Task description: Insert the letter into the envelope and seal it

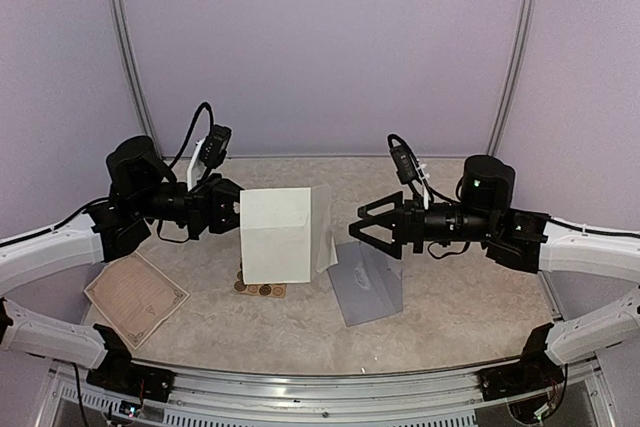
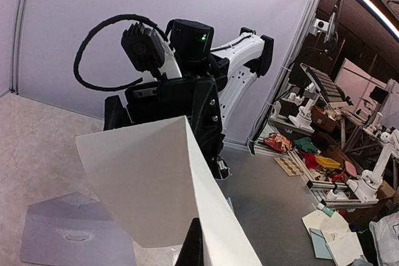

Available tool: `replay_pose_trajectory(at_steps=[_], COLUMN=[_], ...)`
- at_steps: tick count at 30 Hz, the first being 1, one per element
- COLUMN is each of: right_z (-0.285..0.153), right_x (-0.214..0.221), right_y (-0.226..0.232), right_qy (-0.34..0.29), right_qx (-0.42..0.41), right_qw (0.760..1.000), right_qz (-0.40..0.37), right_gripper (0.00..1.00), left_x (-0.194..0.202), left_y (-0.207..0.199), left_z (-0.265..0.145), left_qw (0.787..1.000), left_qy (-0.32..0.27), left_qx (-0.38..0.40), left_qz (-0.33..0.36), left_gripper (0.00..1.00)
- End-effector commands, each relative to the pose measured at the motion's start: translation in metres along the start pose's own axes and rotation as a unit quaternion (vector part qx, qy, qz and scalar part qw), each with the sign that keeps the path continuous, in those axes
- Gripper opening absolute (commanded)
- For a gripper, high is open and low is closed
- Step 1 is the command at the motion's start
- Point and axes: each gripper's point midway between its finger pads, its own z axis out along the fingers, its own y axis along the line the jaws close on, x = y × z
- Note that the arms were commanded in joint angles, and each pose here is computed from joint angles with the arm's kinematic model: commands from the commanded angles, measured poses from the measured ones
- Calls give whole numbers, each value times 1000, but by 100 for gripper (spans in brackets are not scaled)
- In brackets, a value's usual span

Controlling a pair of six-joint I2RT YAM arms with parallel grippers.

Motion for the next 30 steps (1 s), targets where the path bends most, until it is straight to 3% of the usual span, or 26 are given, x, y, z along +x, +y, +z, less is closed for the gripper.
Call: replay_pose_trajectory(at_steps=[1, 15, 20, 23, 26, 30], right_z=[11, 48, 49, 47, 41, 38], right_x=[-12, 3, 3, 3, 1, 1], right_y=[20, 51, 56, 59, 65, 63], right_qy=[-14, 24, 23, 23, 17, 13], right_qx=[-59, -177, -200, -208, -221, -208], right_qw=[998, 984, 980, 978, 975, 978], right_qz=[-8, -9, -7, -6, -8, -13], right_gripper=[100, 100, 94, 84, 63, 42], left_x=[-11, -11, -10, -11, -10, -10], left_y=[-19, -40, -41, -41, -38, -35], left_z=[3, 7, 7, 6, 6, 7], left_qw=[999, 997, 997, 997, 997, 998], left_qy=[-1, 4, 5, 5, 4, 4], left_qx=[31, 71, 72, 73, 66, 60], left_qz=[25, 30, 31, 32, 31, 29], left_gripper=[0, 0, 0, 0, 0, 0])
